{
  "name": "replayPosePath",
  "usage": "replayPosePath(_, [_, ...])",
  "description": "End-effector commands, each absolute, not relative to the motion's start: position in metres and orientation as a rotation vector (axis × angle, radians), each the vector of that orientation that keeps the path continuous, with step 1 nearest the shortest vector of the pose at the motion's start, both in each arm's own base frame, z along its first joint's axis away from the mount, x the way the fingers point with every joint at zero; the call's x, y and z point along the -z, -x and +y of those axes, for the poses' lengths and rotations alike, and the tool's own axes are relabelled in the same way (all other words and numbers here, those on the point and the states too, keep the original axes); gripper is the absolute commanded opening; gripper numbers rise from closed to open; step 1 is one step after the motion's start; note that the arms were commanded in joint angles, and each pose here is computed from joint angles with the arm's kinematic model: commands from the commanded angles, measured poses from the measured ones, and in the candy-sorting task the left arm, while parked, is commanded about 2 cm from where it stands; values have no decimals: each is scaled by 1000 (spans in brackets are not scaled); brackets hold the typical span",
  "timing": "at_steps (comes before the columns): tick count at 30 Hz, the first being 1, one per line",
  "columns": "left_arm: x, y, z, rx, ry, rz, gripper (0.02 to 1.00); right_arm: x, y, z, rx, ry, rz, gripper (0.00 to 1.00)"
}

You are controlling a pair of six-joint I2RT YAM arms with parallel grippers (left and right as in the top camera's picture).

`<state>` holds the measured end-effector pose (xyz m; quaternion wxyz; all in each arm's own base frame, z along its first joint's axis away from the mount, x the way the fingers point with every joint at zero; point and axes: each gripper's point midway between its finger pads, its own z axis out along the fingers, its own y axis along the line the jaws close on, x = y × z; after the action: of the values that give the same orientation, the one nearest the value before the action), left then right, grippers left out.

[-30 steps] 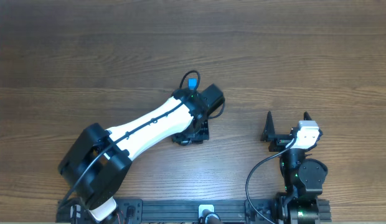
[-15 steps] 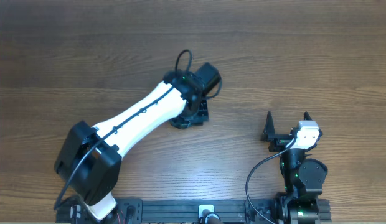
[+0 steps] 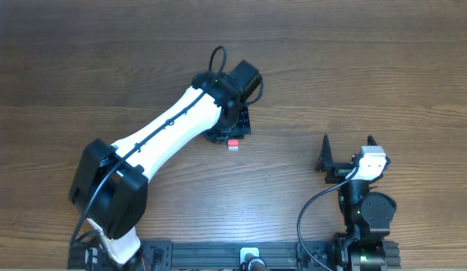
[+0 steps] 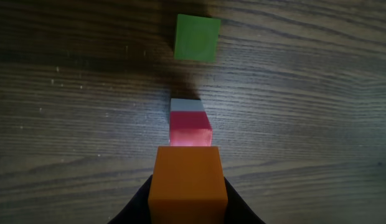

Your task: Stack Cubes

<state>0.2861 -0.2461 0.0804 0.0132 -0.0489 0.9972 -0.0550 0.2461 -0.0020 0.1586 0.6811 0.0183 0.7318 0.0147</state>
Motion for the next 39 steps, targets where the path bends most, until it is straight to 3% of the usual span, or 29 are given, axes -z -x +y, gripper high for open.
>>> replayPosePath(1, [-76,-291,-249,175,130,3120,200,-157,-246,-2,-29,-42,1645,991])
replayPosePath(39, [-55,-286,-253,156,106,3176,174,-156,-246,-2,-28,-43,1646,993])
